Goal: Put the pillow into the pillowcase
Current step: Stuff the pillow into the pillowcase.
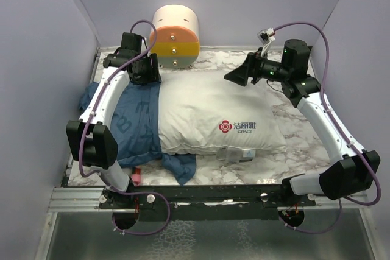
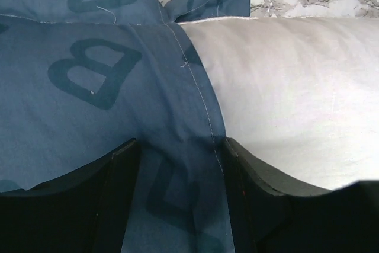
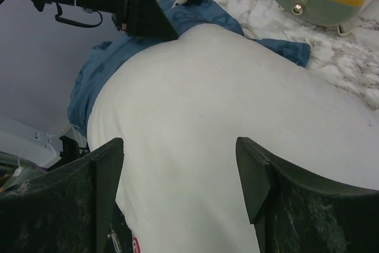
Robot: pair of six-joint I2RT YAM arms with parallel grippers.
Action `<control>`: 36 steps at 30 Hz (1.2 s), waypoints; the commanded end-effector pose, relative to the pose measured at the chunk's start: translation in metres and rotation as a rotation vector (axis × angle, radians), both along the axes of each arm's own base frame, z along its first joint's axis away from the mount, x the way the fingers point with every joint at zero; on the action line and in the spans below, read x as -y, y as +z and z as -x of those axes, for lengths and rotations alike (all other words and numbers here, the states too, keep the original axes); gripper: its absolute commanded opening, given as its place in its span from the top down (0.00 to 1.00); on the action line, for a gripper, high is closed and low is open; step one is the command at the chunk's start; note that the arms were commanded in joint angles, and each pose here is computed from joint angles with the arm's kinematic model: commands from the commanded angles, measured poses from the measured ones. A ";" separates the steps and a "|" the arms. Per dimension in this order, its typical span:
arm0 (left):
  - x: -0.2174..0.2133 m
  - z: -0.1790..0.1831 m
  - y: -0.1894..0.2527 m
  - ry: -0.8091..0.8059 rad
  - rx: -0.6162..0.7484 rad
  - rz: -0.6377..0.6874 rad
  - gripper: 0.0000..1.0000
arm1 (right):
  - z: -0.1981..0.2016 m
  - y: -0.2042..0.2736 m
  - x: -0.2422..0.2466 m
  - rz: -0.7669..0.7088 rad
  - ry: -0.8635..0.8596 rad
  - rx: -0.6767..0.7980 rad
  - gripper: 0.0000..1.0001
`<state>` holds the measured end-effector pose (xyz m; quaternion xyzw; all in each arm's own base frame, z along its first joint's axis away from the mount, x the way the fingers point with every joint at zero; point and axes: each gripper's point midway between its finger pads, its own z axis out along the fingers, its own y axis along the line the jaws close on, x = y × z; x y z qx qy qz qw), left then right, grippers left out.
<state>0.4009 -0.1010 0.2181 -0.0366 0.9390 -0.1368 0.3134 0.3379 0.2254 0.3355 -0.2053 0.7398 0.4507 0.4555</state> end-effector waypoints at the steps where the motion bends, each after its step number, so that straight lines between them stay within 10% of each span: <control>1: 0.012 0.004 0.010 -0.064 -0.018 0.030 0.44 | 0.010 0.004 -0.004 -0.006 0.044 0.014 0.24; 9: 0.026 -0.004 0.027 -0.077 0.016 0.101 1.00 | -0.003 -0.009 -0.028 0.074 0.081 0.003 0.23; 20: 0.094 -0.006 0.106 -0.215 0.297 0.263 1.00 | -0.069 -0.036 -0.081 0.281 0.236 0.201 0.00; 30: 0.127 0.005 0.169 -0.285 0.496 0.387 1.00 | -0.052 -0.092 -0.103 0.343 0.375 0.198 0.00; 33: 0.136 0.009 0.182 -0.311 0.533 0.425 1.00 | -0.044 -0.095 -0.103 0.330 0.388 0.176 0.04; 36: 0.144 0.015 0.189 -0.329 0.549 0.461 1.00 | -0.037 -0.099 -0.105 0.293 0.391 0.118 0.32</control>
